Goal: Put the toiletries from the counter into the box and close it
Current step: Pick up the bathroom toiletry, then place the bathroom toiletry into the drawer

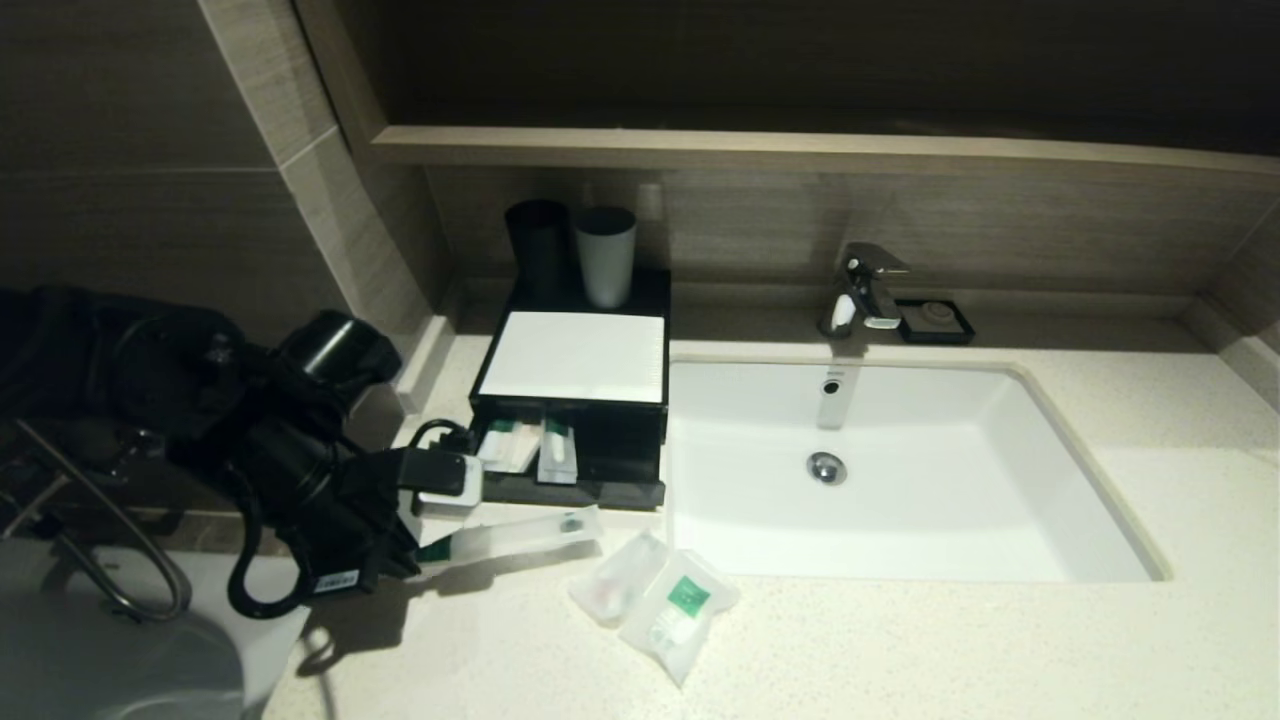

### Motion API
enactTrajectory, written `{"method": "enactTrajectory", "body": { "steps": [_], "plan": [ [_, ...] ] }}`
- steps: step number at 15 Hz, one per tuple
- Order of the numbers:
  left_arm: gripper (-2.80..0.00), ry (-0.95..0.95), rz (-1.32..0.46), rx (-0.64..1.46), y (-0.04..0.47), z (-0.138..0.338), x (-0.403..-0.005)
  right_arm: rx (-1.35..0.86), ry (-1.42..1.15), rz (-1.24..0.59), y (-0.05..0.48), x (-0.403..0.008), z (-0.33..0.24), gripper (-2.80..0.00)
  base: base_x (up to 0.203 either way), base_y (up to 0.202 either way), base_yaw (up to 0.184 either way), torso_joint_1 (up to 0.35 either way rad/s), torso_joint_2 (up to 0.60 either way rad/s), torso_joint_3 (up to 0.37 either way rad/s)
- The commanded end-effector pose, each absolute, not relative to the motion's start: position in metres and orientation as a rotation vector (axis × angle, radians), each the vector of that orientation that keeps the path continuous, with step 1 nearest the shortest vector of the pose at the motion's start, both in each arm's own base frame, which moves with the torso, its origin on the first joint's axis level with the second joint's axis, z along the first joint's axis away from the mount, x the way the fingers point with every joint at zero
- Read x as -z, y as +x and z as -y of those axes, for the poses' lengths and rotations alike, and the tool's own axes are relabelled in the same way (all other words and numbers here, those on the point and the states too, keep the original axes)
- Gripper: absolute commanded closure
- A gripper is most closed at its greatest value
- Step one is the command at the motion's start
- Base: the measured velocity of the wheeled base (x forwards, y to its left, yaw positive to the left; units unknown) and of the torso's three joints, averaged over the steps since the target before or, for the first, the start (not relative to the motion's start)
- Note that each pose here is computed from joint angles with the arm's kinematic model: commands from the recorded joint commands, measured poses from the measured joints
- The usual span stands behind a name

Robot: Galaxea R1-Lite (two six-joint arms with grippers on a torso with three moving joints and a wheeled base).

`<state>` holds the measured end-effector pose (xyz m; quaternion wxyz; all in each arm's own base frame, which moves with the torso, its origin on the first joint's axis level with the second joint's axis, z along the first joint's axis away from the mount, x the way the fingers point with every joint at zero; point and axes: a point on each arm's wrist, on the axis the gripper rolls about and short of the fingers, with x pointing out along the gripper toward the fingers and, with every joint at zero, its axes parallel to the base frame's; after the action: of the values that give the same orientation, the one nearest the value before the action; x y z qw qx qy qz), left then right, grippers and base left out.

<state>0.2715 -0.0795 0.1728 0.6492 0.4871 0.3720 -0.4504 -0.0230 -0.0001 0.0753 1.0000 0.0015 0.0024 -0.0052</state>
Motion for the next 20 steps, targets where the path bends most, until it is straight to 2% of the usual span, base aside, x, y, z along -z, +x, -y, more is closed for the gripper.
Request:
{"method": "enactTrajectory", "body": {
  "steps": [1, 5, 9, 13, 20],
  "plan": [
    [0.0, 1.114, -0.828, 1.019, 0.259, 0.076, -0.193, 0.011, 0.003, -0.005, -0.023, -0.075, 0.0, 0.0, 0.0, 0.0, 0.0, 0.0, 0.0, 0.0],
    [0.0, 1.074, -0.906, 1.035, 0.249, 0.072, -0.228, 0.011, 0.003, -0.005, -0.023, -0.075, 0.0, 0.0, 0.0, 0.0, 0.0, 0.0, 0.0, 0.0],
    [0.0, 0.965, -1.112, 1.08, 0.238, 0.068, -0.26, 0.011, 0.003, -0.005, -0.023, -0.075, 0.0, 0.0, 0.0, 0.0, 0.0, 0.0, 0.0, 0.0],
    [0.0, 0.644, -1.345, 0.849, 0.255, 0.078, -0.263, 0.011, 0.003, -0.006, -0.023, -0.075, 0.0, 0.0, 0.0, 0.0, 0.0, 0.0, 0.0, 0.0],
    [0.0, 0.396, -1.419, 0.594, 0.258, 0.098, -0.267, 0.011, 0.003, -0.006, -0.023, -0.075, 0.0, 0.0, 0.0, 0.0, 0.0, 0.0, 0.0, 0.0]
  ]
}}
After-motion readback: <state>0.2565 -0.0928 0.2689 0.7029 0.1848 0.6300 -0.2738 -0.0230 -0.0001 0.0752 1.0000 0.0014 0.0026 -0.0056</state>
